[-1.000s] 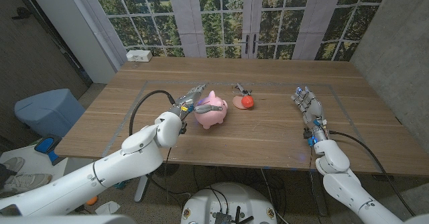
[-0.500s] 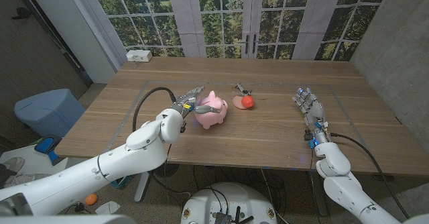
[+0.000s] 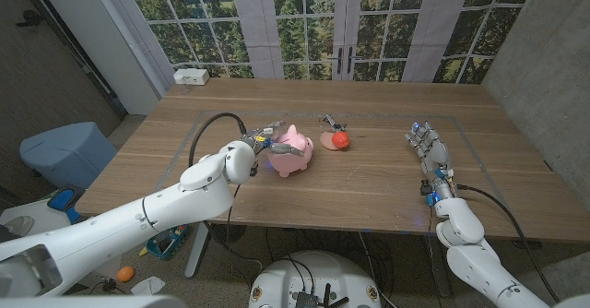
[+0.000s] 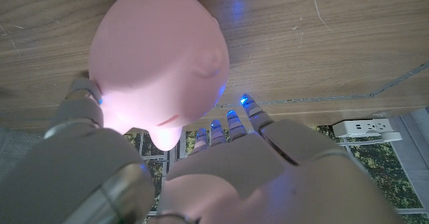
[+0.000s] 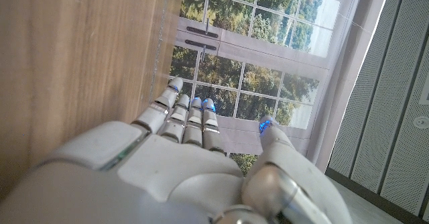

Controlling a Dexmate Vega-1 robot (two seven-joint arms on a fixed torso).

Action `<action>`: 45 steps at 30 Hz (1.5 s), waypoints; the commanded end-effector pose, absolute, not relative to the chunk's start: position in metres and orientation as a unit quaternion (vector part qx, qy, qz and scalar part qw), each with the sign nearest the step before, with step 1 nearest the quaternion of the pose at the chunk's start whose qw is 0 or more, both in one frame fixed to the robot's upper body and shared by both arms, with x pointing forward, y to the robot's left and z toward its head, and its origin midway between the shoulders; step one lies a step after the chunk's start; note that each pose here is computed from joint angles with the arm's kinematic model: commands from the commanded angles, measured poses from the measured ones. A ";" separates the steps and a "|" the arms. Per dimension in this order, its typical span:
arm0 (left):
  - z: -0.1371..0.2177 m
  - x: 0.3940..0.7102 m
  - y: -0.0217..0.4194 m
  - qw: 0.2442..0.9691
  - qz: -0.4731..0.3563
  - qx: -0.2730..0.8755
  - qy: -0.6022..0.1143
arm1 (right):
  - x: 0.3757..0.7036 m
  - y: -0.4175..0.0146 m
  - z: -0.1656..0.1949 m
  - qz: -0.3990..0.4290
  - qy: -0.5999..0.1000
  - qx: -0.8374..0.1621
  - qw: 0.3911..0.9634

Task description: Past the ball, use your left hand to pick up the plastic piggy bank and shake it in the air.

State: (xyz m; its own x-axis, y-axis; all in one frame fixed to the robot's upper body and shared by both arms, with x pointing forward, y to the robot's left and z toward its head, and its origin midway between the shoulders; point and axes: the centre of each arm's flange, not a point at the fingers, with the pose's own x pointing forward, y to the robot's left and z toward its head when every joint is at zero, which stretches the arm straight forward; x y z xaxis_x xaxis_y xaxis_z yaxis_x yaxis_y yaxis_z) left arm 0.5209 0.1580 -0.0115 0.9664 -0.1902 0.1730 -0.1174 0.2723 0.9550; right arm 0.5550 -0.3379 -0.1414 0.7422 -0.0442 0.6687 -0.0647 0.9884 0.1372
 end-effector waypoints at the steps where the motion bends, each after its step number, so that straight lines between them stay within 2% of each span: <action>1: 0.000 0.533 0.151 0.784 -0.050 0.609 -0.105 | 0.553 -0.341 -0.143 -0.004 -0.361 0.074 0.930; 12: 0.000 0.544 0.143 0.759 -0.068 0.645 -0.045 | 0.552 -0.342 -0.143 -0.008 -0.357 0.067 0.932; 27: -0.007 0.561 0.147 0.775 -0.090 0.626 -0.001 | 0.550 -0.344 -0.142 -0.022 -0.359 0.055 0.931; 45: -0.012 0.569 0.149 0.764 0.029 0.644 -0.028 | 0.555 -0.345 -0.139 -0.035 -0.353 0.050 0.934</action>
